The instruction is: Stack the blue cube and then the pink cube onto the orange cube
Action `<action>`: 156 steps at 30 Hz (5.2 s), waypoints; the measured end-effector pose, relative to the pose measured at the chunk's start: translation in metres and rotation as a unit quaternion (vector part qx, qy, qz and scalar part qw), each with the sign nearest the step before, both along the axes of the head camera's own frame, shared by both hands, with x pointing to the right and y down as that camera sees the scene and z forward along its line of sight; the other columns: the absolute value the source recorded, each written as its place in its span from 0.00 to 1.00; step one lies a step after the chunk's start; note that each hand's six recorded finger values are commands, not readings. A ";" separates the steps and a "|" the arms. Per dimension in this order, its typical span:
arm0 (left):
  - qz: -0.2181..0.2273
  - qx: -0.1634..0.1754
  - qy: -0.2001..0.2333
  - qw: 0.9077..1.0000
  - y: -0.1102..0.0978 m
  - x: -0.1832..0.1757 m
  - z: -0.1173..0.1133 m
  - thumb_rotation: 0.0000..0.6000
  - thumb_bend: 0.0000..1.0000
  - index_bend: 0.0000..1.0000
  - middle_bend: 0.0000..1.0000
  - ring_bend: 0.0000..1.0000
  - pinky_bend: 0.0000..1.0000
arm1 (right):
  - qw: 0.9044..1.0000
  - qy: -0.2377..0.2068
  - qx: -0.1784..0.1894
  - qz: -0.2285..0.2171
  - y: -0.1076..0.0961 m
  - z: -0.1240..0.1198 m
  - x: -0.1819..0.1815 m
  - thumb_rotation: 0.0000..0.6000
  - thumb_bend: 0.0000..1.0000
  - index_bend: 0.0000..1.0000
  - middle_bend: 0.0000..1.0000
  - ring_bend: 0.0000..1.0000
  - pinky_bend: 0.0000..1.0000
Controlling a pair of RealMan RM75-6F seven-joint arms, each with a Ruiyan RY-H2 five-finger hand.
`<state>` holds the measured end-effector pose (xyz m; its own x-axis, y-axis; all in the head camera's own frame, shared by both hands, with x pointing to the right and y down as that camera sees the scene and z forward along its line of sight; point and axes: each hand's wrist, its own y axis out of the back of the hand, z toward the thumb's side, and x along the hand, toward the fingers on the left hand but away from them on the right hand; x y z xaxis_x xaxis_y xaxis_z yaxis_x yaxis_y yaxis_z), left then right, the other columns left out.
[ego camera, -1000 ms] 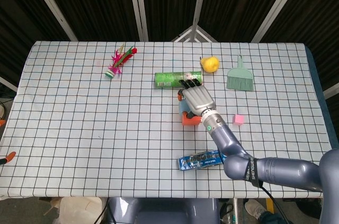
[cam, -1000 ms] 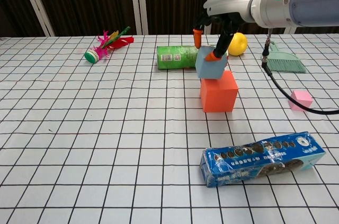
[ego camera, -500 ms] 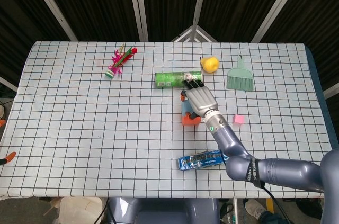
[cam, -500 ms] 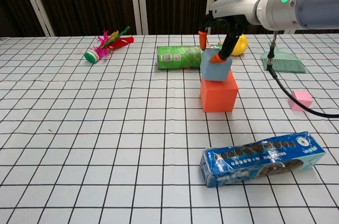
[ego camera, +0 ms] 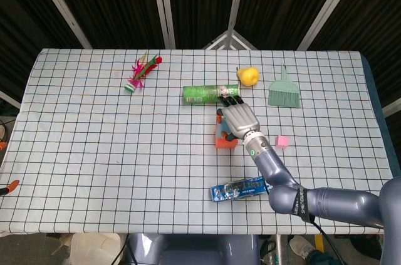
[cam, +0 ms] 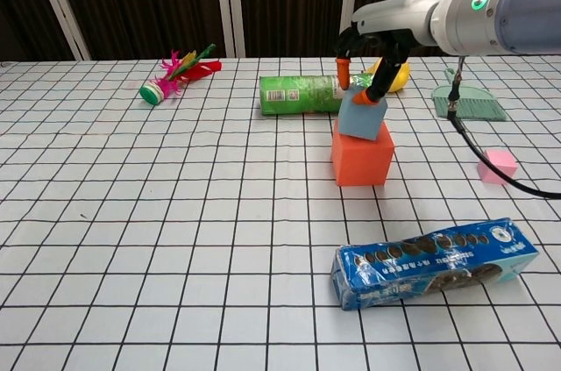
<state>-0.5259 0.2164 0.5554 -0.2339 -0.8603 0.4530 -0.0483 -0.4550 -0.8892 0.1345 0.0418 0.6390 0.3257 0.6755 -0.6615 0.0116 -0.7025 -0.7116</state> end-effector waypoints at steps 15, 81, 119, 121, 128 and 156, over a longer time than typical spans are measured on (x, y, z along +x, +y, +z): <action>0.001 -0.001 0.000 1.000 0.000 0.001 0.000 1.00 0.20 0.17 0.00 0.00 0.02 | 1.000 0.000 0.001 -0.002 0.000 -0.001 0.001 1.00 0.41 0.46 0.08 0.09 0.06; -0.002 -0.011 0.022 1.000 -0.002 -0.004 0.003 1.00 0.20 0.19 0.01 0.00 0.02 | 0.960 0.133 -0.014 0.244 0.024 -0.007 -0.010 1.00 0.36 0.18 0.07 0.03 0.00; -0.001 -0.015 0.021 1.000 -0.002 -0.002 0.004 1.00 0.20 0.20 0.01 0.00 0.02 | 0.956 0.171 -0.079 0.225 0.041 -0.009 -0.001 1.00 0.24 0.17 0.07 0.02 0.00; -0.001 -0.015 0.021 1.000 -0.002 -0.002 0.004 1.00 0.20 0.20 0.01 0.00 0.02 | 0.957 0.166 -0.091 0.222 0.042 -0.011 -0.003 1.00 0.24 0.17 0.07 0.02 0.00; -0.004 -0.015 0.022 1.000 -0.002 -0.004 0.004 1.00 0.20 0.20 0.01 0.00 0.02 | 0.956 0.151 -0.091 0.233 0.041 -0.016 -0.009 1.00 0.24 0.17 0.07 0.02 0.00; -0.009 -0.014 0.020 1.000 -0.003 -0.008 0.003 1.00 0.20 0.21 0.01 0.00 0.02 | 0.946 0.110 -0.077 0.294 0.034 0.000 -0.031 1.00 0.24 0.24 0.07 0.02 0.00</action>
